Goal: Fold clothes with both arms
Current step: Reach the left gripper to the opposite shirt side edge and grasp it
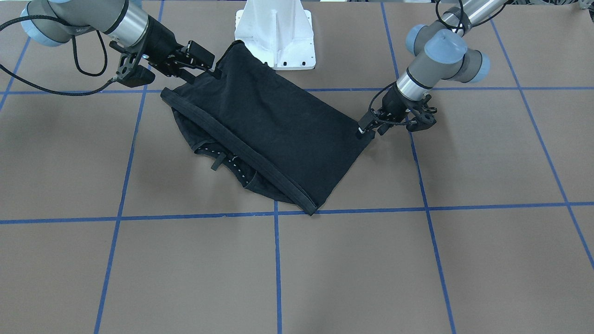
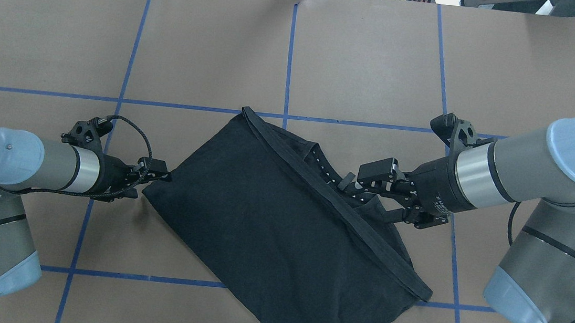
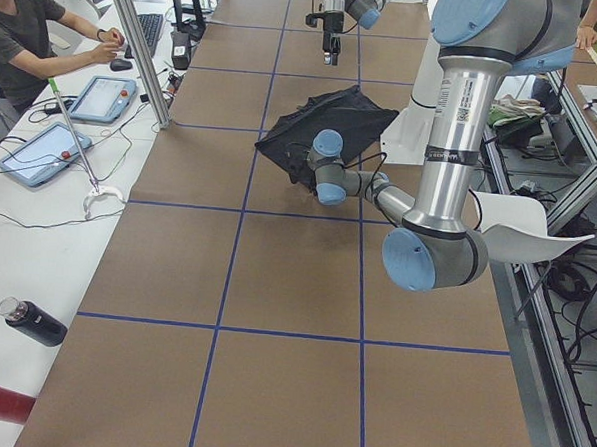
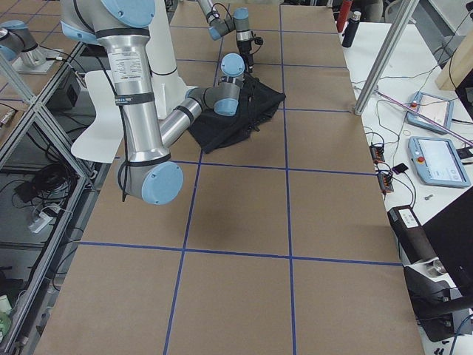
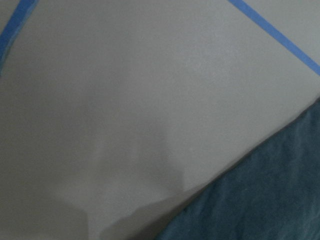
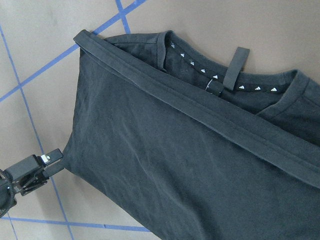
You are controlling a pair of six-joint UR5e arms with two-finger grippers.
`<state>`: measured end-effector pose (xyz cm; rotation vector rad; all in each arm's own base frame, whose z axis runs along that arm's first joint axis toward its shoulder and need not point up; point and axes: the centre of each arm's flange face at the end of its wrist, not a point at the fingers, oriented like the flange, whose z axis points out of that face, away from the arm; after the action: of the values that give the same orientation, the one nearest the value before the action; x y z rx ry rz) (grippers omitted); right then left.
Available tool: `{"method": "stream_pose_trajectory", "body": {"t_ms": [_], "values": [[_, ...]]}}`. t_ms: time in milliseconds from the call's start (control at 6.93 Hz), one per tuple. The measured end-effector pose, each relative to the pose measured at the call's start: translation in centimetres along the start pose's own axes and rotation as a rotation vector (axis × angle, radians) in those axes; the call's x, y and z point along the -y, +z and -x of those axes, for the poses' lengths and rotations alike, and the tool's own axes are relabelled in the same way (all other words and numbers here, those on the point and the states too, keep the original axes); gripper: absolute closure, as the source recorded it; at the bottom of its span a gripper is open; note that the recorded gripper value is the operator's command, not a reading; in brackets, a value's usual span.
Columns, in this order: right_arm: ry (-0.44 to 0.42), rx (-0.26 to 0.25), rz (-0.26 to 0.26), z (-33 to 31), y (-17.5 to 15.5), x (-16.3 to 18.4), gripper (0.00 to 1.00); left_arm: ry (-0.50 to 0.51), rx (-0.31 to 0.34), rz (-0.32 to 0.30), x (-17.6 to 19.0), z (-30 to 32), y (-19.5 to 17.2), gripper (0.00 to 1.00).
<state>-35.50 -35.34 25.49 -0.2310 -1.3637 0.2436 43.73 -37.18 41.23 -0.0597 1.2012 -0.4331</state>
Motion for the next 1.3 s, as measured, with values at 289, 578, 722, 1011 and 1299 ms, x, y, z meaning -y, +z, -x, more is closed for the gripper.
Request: {"method": "stream_pose_trajectory", "body": {"t_ms": [289,578,722,1011,1299], "values": [[0.000,0.002,-0.002,0.04,-0.13,0.12,0.00,0.003,0.004,0.008,-0.46,0.13,0.24,0.25],[0.001,0.004,-0.007,0.06,-0.31,0.30,0.00,0.005,0.005,0.013,-0.74,0.11,0.38,0.32],[0.001,0.004,-0.008,0.07,-0.39,0.36,0.00,0.006,0.005,0.014,-0.77,0.09,0.39,0.35],[0.002,0.004,-0.007,0.08,-0.48,0.42,0.00,0.007,0.005,0.015,-0.80,0.09,0.40,0.61],[0.003,0.005,-0.007,0.08,-0.55,0.46,0.00,0.008,0.004,0.015,-0.83,0.12,0.31,1.00]]}}
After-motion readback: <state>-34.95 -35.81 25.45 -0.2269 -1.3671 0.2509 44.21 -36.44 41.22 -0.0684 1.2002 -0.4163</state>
